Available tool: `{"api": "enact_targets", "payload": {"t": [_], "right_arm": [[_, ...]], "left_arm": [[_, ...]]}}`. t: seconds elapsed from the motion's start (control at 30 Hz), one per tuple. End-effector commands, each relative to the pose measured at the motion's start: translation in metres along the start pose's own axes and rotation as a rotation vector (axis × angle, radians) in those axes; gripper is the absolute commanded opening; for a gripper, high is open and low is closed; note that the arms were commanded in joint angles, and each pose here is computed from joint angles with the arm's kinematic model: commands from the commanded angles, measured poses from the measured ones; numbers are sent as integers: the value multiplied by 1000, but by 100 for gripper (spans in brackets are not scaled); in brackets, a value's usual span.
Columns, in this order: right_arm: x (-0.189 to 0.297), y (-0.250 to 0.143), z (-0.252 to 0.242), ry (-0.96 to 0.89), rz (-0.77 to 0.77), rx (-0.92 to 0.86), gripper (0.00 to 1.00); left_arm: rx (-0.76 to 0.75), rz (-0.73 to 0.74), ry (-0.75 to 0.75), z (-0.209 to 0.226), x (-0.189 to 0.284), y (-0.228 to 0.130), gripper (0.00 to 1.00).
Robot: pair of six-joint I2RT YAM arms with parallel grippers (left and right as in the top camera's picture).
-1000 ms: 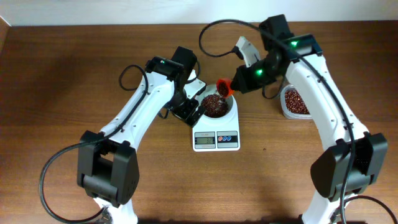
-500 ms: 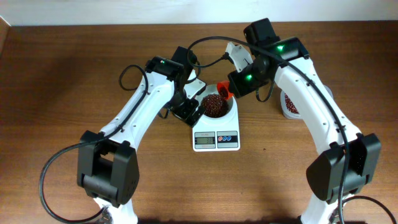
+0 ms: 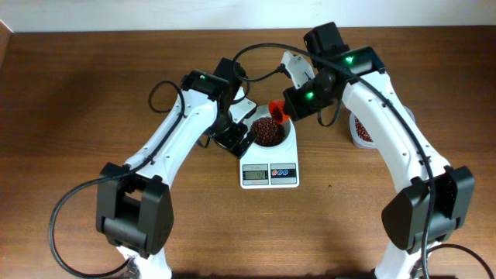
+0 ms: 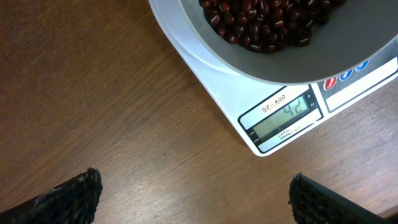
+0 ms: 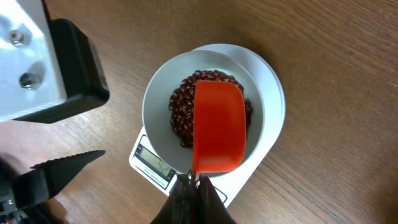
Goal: Scoop item into bowl and weigh 50g on scale
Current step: 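Tilt scoop with right gripper to pour beans into bowl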
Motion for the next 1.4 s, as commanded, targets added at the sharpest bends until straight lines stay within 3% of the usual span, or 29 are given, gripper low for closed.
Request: {"api": "enact_targets", "payload": {"t": [0.0,0.27,0.63,0.7,0.77,0.83,0.87,0.93,0.97,1.03,1.07,1.13,1.17,1.2,1.23,1.3,1.33,1.37], "right_arm": [[10,10,12,55,-47,-2,4],[14,7,9,99,-53,-65,4],[28,2,12,-2,-22,211,4],[25,6,10,-68,-17,180,4],[22,4,17,-68,7,316,4],[21,7,12,-112,5,241,4],[19,5,26,-28,2,375,4],[19,8,17,-101,6,271,4],[16,5,32,-9,6,404,4],[16,8,21,-100,11,294,4],[14,5,33,-25,17,434,4],[14,7,25,-90,23,342,4],[12,3,36,-21,32,473,4],[13,6,24,-104,34,355,4],[11,4,32,-52,36,432,4],[12,6,23,-119,41,360,4],[11,2,33,-54,50,486,4],[11,3,28,-89,52,450,4]], "left_arm": [[-8,4,-5,-2,-2,1,99],[-8,4,-5,-2,-2,1,99],[-8,4,-5,-2,-2,1,99],[-8,4,-5,-2,-2,1,99],[-8,4,-5,-2,-2,1,99],[-8,4,-5,-2,-2,1,99],[-8,4,-5,-2,-2,1,99],[-8,4,-5,-2,-2,1,99],[-8,4,-4,-1,-2,1,99],[-8,4,-5,-2,-2,1,99],[-8,4,-4,-1,-2,1,99],[-8,4,-4,-1,-2,1,99],[-8,4,-5,-2,-2,1,99],[-8,4,-4,-1,-2,1,99],[-8,4,-4,-1,-2,1,99],[-8,4,-5,-2,-2,1,99],[-8,4,-5,-2,-2,1,99],[-8,4,-5,-2,-2,1,99]]}}
Point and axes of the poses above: each gripper's point midway between its finger pads, its own x axis back along the fingers, its own z axis along the line the jaws close on, y = z × x, the point moved 3 cm from there along x, back along the fingers, and after that the axes turned 10 degrees about x, right-handed, at the moved point
